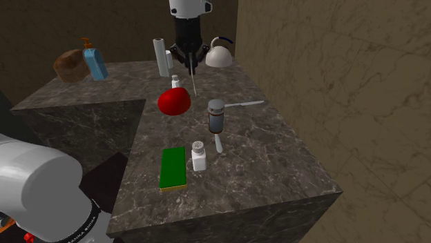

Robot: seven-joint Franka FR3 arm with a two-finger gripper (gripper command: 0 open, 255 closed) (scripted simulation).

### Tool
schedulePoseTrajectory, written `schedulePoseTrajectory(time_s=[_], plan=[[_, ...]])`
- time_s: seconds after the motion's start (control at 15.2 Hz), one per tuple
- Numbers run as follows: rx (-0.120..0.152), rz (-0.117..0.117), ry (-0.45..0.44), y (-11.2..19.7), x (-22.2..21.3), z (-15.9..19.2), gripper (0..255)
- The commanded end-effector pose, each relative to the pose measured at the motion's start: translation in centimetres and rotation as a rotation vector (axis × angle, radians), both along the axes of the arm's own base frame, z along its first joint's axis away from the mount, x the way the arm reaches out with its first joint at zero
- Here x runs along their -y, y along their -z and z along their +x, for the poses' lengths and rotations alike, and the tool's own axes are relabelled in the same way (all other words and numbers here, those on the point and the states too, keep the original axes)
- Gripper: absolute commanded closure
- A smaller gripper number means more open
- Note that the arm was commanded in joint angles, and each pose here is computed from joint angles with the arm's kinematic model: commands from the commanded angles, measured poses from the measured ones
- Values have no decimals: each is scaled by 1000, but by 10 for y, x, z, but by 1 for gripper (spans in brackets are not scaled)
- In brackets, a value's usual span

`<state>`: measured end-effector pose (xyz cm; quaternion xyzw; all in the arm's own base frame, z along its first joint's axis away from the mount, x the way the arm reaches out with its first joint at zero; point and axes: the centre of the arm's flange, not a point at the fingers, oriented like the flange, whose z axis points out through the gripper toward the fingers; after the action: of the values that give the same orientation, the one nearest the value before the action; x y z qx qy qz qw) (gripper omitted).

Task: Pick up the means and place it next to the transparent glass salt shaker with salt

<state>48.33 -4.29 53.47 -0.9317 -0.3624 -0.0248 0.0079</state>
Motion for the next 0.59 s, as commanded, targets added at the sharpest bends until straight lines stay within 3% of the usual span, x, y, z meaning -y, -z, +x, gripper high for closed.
schedulePoseTrajectory(time_s=[0.0,0.53], plan=[[0,0,1,-3,-27,5,255],[0,0,1,-3,-130,30,255]])
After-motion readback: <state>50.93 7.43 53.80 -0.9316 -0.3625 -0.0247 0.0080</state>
